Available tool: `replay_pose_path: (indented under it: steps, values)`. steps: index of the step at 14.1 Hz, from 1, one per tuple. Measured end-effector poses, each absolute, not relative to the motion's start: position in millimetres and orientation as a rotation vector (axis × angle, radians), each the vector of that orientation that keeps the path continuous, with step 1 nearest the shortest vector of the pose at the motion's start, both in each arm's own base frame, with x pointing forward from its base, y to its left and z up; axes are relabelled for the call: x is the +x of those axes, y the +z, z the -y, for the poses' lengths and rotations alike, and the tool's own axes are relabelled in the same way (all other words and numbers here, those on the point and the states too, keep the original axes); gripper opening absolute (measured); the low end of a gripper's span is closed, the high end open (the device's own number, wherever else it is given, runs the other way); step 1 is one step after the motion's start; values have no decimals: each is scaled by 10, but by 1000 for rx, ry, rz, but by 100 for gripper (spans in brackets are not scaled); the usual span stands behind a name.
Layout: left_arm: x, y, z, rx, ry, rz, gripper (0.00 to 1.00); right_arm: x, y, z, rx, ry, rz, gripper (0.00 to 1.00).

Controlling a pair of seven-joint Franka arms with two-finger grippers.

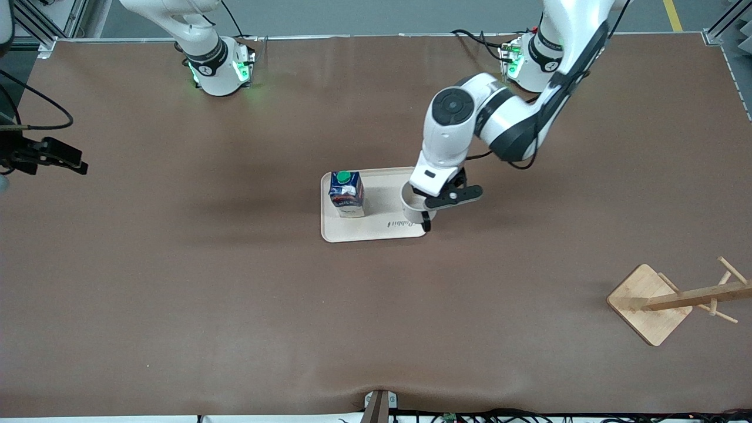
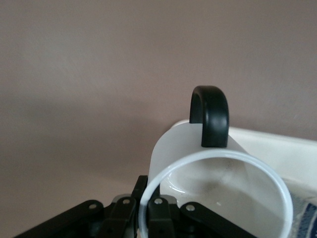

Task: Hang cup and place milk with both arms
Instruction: 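Carry the mug to the wooden stand while the right gripper reaches in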

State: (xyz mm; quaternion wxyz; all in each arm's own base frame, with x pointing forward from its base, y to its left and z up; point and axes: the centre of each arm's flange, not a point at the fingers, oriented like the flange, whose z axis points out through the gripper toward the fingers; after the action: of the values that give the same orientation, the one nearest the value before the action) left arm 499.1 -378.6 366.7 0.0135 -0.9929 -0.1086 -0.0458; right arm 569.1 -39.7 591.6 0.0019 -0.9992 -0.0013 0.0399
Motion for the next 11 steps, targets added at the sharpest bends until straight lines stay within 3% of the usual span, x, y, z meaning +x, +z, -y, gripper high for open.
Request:
replay_pose_path:
  steps: [4,11]
  values:
    - [5319,4252,3128,-3036,-225,347,5,5840,5664,170,-3137,169,58,100]
    - [6032,5031,1630,-3015,-153,295,5,6212,5102,-183,-3150,154,145,100]
